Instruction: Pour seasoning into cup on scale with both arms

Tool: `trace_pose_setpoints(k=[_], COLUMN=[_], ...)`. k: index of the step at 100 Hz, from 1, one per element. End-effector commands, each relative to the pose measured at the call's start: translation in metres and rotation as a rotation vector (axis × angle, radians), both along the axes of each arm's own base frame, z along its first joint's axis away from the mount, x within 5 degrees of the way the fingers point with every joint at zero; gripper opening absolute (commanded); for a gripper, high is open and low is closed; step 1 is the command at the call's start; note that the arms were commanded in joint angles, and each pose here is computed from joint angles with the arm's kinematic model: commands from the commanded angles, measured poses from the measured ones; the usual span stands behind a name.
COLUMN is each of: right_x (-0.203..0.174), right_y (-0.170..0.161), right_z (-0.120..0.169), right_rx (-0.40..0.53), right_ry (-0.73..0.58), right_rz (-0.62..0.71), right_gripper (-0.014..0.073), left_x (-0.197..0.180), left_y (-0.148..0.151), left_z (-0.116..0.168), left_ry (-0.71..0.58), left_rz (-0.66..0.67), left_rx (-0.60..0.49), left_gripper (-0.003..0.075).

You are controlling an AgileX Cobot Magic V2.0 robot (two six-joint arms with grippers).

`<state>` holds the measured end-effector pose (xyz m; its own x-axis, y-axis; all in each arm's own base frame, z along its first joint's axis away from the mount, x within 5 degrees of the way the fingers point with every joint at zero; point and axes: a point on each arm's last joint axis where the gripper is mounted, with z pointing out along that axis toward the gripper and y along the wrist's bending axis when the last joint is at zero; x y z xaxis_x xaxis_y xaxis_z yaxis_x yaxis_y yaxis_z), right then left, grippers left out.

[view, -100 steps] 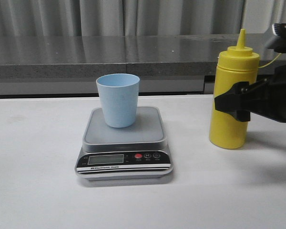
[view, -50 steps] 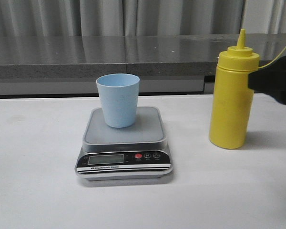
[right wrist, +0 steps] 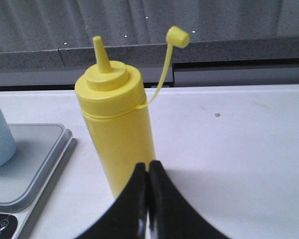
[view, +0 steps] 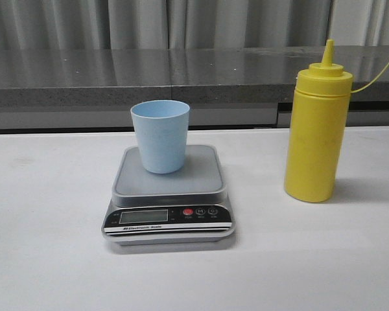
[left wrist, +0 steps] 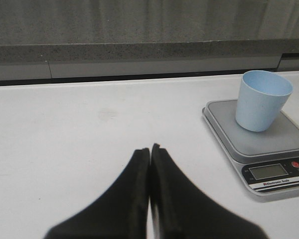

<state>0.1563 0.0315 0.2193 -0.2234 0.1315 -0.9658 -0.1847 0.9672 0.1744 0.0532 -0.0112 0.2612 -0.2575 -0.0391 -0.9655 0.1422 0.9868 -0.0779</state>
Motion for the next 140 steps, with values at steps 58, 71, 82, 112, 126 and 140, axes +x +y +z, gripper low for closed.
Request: trace_pose_setpoints(k=[58,71,82,112,126,140], right_x=[-0.057,-0.063,-0.071,-0.090,-0.097,-0.106], right_y=[-0.013,-0.014,-0.014,-0.027,-0.029,-0.031], right_z=[0.039,0.042,0.047,0.045,0.037,0.030], right_rx=[0.075,0.058,0.009,-0.022,-0.033,-0.038], right_ry=[-0.281,-0.313,-0.376,-0.383,-0.309,-0.270], right_rz=[-0.037,-0.031,-0.023,-0.159,-0.180,-0.198], right_gripper=[-0.0068,-0.0068,-0.0068,-0.0068,-0.0068,-0.0068], left_x=[0.001,0.001,0.001,0.001,0.001,0.001], left_y=[0.000,0.000,0.000,0.000,0.000,0.000], left_z=[0.015,0.015,0.015,0.015,0.015,0.015], left_ry=[-0.091,-0.091,-0.091,-0.091,-0.091,-0.091], left_rz=[0.011,0.011,0.011,0.013,0.013,0.013], left_rx=[-0.032,-0.032,-0.032,-0.032,-0.032,-0.032], left_gripper=[-0.0020,-0.0020,-0.0020,-0.0020,-0.0020,-0.0020])
